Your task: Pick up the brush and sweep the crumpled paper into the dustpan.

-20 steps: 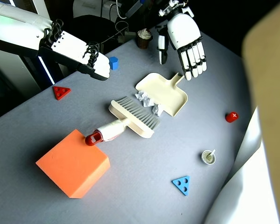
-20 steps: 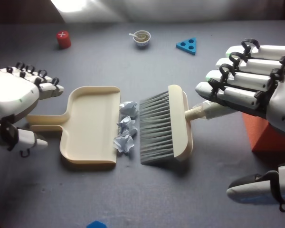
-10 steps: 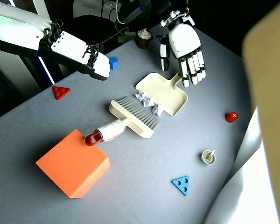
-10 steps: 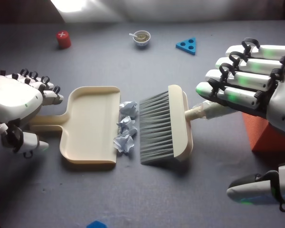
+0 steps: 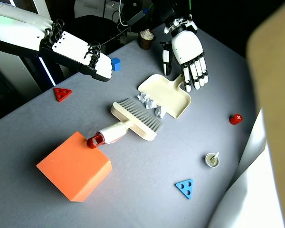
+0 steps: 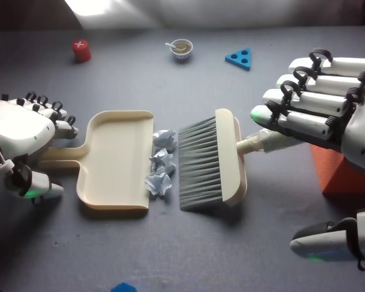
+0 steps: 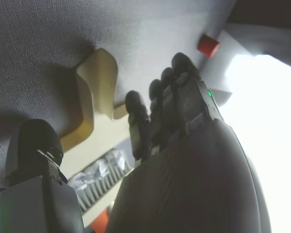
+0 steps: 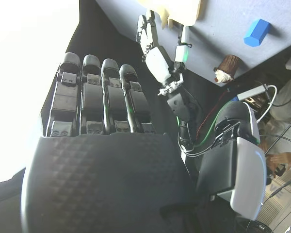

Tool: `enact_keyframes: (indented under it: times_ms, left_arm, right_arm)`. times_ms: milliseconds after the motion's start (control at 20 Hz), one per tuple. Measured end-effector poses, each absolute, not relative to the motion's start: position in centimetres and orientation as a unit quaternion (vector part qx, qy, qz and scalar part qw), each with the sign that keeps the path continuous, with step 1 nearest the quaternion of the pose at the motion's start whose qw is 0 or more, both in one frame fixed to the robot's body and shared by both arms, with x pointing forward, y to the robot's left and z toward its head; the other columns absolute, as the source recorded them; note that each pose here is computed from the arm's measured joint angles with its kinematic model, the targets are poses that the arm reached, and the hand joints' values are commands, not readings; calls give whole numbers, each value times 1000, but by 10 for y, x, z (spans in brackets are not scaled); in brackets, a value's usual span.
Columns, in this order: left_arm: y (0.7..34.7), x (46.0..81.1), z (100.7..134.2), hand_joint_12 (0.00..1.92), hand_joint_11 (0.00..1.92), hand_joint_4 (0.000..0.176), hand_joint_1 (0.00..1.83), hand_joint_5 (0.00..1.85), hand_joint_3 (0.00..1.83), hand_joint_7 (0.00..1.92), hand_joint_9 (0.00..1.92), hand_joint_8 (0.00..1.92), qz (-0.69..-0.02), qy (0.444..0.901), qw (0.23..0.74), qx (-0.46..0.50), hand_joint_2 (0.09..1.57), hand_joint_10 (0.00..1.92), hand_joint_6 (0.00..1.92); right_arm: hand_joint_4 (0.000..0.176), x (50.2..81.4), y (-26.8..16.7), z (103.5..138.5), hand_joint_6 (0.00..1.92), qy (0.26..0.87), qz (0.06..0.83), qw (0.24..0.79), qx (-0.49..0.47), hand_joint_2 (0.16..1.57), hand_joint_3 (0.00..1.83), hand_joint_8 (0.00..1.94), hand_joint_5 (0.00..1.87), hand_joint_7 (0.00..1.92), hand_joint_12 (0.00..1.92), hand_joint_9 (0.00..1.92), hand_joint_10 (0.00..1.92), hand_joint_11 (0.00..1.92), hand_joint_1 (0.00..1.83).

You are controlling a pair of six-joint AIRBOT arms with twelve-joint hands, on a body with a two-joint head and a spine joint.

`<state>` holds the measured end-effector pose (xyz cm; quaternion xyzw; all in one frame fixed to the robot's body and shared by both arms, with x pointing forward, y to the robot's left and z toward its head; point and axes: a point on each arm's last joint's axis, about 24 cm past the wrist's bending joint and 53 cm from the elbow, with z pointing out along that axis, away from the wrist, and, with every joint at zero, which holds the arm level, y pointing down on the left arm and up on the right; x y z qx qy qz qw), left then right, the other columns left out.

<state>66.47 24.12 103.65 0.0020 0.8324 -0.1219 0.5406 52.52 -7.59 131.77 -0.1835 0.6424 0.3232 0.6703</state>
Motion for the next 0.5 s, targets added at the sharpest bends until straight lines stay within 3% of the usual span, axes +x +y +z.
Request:
enact_keyframes:
  times_ms: [100,150,200,250,300,500]
  left_arm:
    - [239,668,1036,38,210,29,870,513,2,257,205,5,-122,830,545,3,1050,4,14]
    - [238,669,1036,58,279,0,895,657,5,358,290,6,-122,829,546,3,1115,7,12]
    - [237,671,1037,58,279,0,895,657,5,358,290,6,-123,827,548,2,1115,7,12]
    - [237,673,1036,80,375,12,1014,848,0,464,393,15,-123,827,548,2,1152,15,881]
    - [237,673,1036,89,411,0,1075,887,0,492,438,12,-123,827,548,2,1159,18,1062]
    - [234,680,1038,87,396,0,1125,896,0,484,433,0,-123,826,551,6,1161,1,1103]
  right_arm:
    - [0,525,-76,1318,3,642,323,670,-183,968,6,4,138,150,7,154,6,163,0]
    - [0,525,-75,1318,3,642,324,670,-184,966,4,2,132,146,2,147,2,151,0]
    - [0,525,-75,1318,3,642,324,670,-184,966,4,2,132,146,2,147,2,151,0]
    - [0,525,-75,1318,15,642,324,670,-184,971,5,13,165,177,13,178,13,178,0]
    - [0,525,-76,1318,7,641,324,671,-183,970,4,7,150,169,7,169,8,165,0]
    - [0,525,-76,1318,4,642,323,672,-182,966,1,6,145,172,12,175,8,177,0]
